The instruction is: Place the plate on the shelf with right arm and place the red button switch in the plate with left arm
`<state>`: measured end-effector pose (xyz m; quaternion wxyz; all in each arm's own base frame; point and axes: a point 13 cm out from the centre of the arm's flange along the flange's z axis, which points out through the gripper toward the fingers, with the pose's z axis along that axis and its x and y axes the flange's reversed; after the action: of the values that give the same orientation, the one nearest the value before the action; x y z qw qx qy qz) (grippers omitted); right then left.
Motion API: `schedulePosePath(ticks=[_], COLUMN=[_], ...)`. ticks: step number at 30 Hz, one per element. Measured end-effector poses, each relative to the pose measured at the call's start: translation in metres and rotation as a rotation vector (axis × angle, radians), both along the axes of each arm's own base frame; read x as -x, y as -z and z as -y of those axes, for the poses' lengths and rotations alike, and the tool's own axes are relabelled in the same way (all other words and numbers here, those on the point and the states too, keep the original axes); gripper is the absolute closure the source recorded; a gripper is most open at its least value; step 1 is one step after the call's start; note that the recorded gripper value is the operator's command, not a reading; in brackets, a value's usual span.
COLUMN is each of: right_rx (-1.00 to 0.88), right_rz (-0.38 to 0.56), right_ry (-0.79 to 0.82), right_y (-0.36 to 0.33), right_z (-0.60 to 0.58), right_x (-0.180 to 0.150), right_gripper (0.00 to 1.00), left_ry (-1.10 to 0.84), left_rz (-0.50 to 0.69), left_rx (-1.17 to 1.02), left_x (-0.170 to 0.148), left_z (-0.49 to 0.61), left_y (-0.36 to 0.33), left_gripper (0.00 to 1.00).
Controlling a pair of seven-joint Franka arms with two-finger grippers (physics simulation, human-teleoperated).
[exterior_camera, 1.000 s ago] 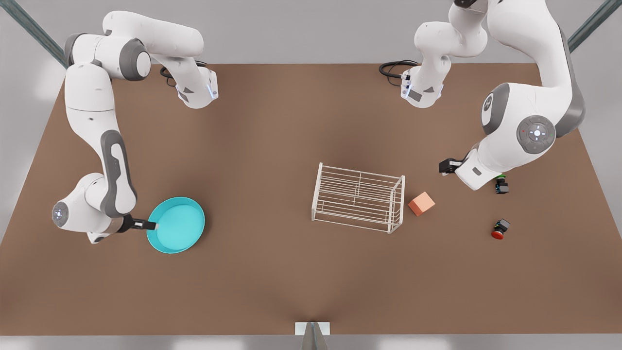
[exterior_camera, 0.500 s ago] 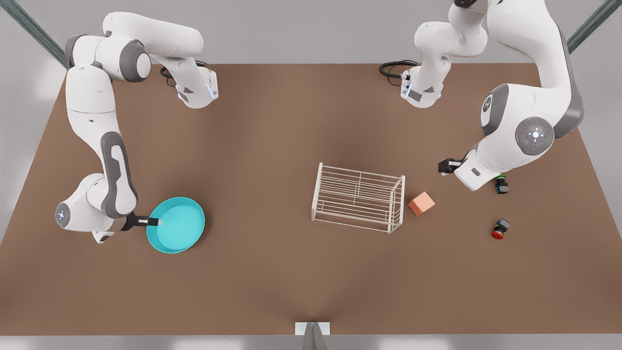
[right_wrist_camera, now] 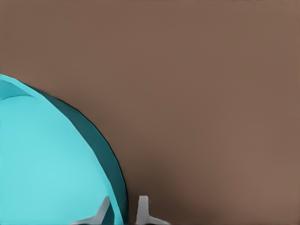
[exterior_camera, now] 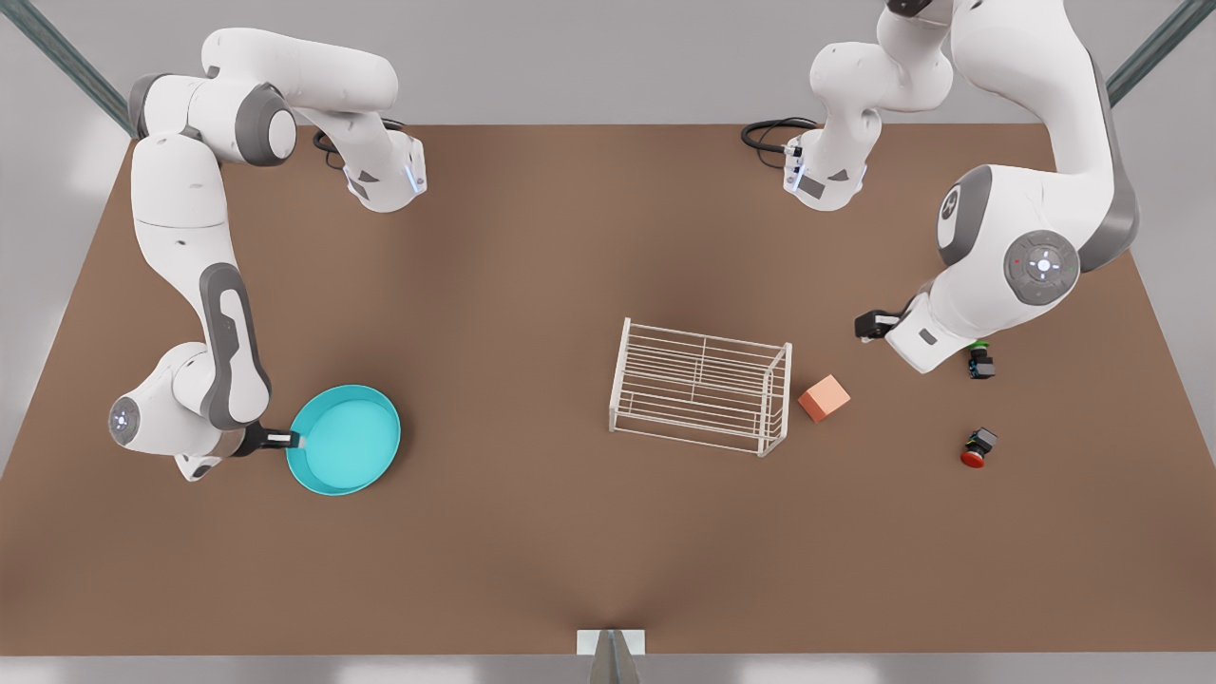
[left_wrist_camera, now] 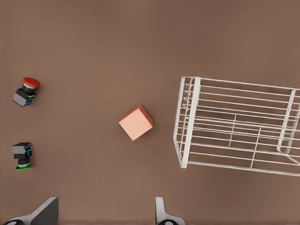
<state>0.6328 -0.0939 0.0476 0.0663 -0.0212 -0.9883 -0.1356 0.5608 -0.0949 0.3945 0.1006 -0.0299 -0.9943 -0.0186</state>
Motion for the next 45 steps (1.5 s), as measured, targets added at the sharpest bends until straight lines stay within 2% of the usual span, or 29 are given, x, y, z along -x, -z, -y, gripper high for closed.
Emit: schedulePosePath(ticks=[9,18,27,32,38,45], right_rx=[-0.006,-0.034,-0.129,-0.258,-0.302,-0.3], right_rz=[0.004,-0.004,0.009,0.009,0.047,0.016], right_ry=[-0.024,-0.051,-0.127,-0.197,-0.349,-0.515], right_y=[0.0,-0.022,-0.089,-0.131,-0.192,-0.228], right_z=[-0.003,-0.011,-0.06,-0.14,-0.267,-0.431], right_x=[0.0,0.002,-0.006,-0.005,-0.006,0.047], right_gripper=[0.75,0.76,0.77,0.77,0.77,0.77], left_ry=[-0.011,-0.021,-0.025,-0.028,-0.035,-0.037], left_rz=[-0.001,-0.001,-0.002,-0.002,-0.001,-0.002], left_rx=[-0.002,-0.002,-0.003,-0.003,-0.003,-0.018], left_x=[-0.001,-0.001,-0.001,-0.002,-0.002,-0.003], left_z=[-0.003,-0.007,-0.008,-0.009,-0.013,-0.018], left_y=[0.001,0.0,0.001,0.001,0.001,0.002], left_gripper=[0.0,0.0,0.0,0.0,0.0,0.0])
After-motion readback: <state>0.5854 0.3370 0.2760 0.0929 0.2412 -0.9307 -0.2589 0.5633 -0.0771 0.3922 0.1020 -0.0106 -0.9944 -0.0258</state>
